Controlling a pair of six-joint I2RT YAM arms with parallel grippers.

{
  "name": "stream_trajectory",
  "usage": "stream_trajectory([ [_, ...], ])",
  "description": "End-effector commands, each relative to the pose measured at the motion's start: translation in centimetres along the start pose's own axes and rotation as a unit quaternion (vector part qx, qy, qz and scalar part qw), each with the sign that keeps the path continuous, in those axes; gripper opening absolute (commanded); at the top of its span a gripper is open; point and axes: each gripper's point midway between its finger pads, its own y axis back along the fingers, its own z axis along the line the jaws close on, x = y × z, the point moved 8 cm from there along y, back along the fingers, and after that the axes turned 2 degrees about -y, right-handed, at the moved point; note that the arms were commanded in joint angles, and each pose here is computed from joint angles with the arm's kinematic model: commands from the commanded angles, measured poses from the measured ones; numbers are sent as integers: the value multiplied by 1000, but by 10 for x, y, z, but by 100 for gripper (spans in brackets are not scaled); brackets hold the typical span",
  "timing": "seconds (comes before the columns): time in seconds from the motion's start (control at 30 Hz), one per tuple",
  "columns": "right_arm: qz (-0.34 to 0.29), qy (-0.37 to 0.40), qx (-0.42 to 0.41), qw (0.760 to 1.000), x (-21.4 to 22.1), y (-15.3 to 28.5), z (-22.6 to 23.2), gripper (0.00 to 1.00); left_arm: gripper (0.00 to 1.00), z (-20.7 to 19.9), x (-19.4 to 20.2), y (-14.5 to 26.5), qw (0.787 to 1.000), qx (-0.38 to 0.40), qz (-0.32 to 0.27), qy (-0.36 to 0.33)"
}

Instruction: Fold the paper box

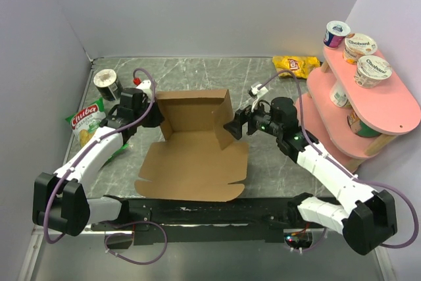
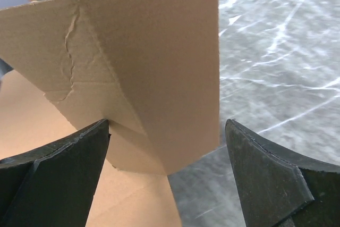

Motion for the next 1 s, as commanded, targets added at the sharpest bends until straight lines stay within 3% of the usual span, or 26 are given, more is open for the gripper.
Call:
stream_trajectory([
  [0.0, -65, 42, 18, 997, -32, -6, 3, 96, 10, -13, -14, 12, 998, 40, -38, -8],
  [0.67, -69, 60, 64, 994, -31, -45, 5, 93, 10, -18, -11, 15, 997, 68, -42, -16],
  [0.77, -70, 53, 99, 991, -31, -51, -3, 89, 10, -21, -11, 18, 995, 80, -51, -22],
  [0.97, -82, 43, 160, 983, -35, -60, -16, 70, 10, -24, -11, 20, 995, 84, -52, -29],
])
